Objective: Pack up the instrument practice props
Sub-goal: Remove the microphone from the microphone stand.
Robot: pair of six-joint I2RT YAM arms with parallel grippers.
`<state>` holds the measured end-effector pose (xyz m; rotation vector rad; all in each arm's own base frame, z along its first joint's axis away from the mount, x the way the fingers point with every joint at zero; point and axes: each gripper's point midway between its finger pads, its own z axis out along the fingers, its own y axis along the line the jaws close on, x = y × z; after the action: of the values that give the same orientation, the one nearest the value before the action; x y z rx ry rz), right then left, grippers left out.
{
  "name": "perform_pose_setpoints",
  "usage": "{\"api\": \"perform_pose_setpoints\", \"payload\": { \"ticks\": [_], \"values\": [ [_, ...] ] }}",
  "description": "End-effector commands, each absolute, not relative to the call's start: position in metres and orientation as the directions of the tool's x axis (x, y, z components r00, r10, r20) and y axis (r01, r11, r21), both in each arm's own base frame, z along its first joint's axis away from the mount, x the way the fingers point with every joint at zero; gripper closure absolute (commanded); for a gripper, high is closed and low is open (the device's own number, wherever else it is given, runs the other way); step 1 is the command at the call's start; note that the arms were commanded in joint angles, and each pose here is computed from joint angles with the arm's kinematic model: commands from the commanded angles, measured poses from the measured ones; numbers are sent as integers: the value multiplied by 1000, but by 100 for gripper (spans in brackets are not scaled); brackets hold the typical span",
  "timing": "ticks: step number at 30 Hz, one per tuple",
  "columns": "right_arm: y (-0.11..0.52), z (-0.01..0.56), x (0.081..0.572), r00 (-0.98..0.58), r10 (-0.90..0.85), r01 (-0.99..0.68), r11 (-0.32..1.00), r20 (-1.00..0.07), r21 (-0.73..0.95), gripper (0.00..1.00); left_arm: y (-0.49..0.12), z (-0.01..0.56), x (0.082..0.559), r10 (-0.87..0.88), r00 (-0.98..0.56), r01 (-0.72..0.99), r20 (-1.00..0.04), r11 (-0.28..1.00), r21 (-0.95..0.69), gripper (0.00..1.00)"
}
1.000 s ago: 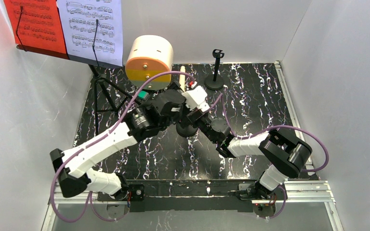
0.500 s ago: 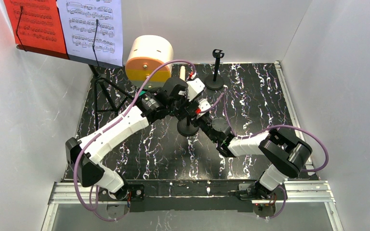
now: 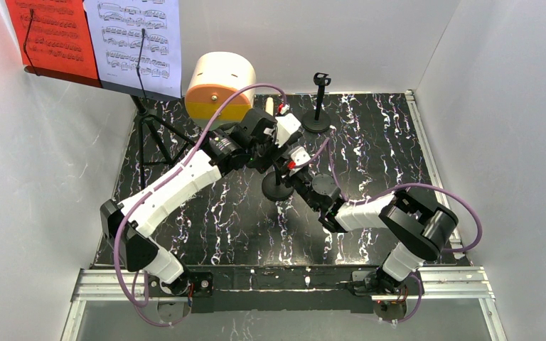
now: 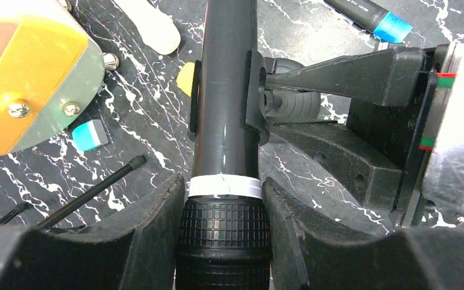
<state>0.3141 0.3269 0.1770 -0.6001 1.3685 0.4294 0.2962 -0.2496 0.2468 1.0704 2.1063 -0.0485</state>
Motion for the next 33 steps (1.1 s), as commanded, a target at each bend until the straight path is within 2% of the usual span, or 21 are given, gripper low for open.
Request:
{"api": "perform_pose_setpoints", "payload": {
  "ticks": [1, 7, 12, 17, 20, 21, 23, 24, 29, 33],
  "values": [
    [284, 82, 317, 12, -400, -570, 750, -916, -335, 99, -226, 281, 289, 647, -374, 666, -664, 686, 293, 93],
    [268, 79, 329, -19, -399, -528, 783, -917, -330, 99, -211, 301, 269, 606, -382, 655, -698, 710, 258, 97],
    [258, 76, 336, -45, -395, -504, 802, -918, -320, 99, -200, 305, 253, 580, -391, 650, -715, 724, 231, 96],
    [262, 74, 335, -44, -397, -524, 790, -917, -317, 99, -208, 292, 252, 553, -400, 658, -731, 729, 191, 85],
    [263, 74, 334, -41, -395, -533, 786, -918, -314, 99, -217, 279, 253, 542, -423, 666, -726, 730, 158, 81],
    [263, 73, 333, -42, -396, -536, 783, -917, -314, 99, -218, 276, 255, 536, -426, 662, -728, 733, 153, 76],
    [265, 73, 332, -40, -395, -546, 778, -918, -311, 99, -220, 276, 258, 516, -427, 646, -742, 748, 149, 53],
    [266, 74, 332, -38, -394, -549, 776, -918, -310, 99, -221, 277, 259, 508, -422, 643, -751, 751, 147, 47],
    [271, 73, 331, -37, -389, -570, 765, -920, -301, 99, -223, 292, 262, 540, -329, 679, -775, 705, 202, 30],
    [274, 73, 329, -41, -384, -585, 758, -923, -289, 99, -221, 305, 260, 596, -177, 727, -783, 615, 304, 22]
  ]
}}
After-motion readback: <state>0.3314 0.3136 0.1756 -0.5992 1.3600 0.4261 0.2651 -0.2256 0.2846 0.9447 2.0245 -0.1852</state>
